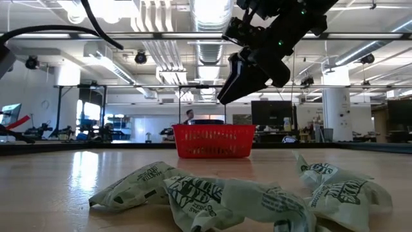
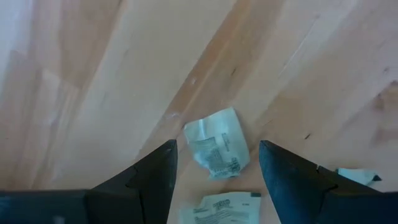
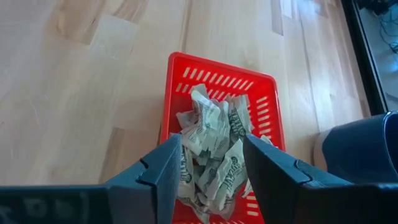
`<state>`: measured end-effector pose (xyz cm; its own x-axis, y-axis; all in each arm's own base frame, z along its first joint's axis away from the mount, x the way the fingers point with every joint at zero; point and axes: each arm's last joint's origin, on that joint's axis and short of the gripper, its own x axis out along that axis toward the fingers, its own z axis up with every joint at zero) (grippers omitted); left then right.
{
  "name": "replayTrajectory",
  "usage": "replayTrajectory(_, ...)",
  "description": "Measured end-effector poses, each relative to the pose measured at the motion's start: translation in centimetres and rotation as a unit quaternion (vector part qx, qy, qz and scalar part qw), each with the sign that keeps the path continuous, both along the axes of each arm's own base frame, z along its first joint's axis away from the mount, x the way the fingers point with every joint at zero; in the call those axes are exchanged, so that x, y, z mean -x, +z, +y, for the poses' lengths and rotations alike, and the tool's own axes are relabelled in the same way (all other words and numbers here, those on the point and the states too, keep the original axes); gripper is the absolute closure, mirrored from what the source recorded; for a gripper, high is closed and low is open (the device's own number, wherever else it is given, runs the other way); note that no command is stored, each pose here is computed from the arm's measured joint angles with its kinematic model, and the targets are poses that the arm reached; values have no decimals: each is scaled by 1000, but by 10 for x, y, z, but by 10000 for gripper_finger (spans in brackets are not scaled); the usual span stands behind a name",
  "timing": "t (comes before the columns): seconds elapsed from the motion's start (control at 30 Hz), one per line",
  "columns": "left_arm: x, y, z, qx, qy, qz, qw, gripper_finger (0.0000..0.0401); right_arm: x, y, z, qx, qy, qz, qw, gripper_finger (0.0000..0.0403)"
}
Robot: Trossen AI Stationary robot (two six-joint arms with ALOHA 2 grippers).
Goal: Pick and place items into bin
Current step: Put the stevia packet into the red bin
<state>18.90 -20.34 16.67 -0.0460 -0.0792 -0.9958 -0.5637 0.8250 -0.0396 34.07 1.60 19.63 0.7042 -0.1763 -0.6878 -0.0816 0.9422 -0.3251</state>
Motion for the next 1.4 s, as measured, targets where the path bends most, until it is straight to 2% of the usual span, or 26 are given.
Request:
replayTrajectory(0.53, -3, -16, -5, 6, -1, 42, 999, 200, 0, 0, 1, -15, 15, 2, 1000, 257)
replayTrajectory(0.63, -3, -15, -5, 11, -1, 40, 999, 228, 0, 0, 1, -15, 15, 2, 1000, 261)
replayTrajectory(0.83, -2, -13, -6, 16, -7, 45, 999, 314, 0, 0, 1, -16, 16, 2, 1000, 268)
replayTrajectory(1.03, -5, -11, -5, 15, -42, 30, 999, 388, 0, 0, 1, -16, 16, 2, 1000, 274)
replayTrajectory(1.23, -23, -5, 5, -35, -104, -40, 993, 389, 0, 0, 1, -16, 16, 1, 1000, 275)
replayTrajectory(1.3, -30, -4, 12, -66, -131, -64, 987, 387, 0, 0, 1, -16, 16, 2, 1000, 275)
replayTrajectory(1.4, -42, -3, 27, -137, -173, -100, 970, 386, 0, 0, 1, -16, 16, 1, 1000, 279)
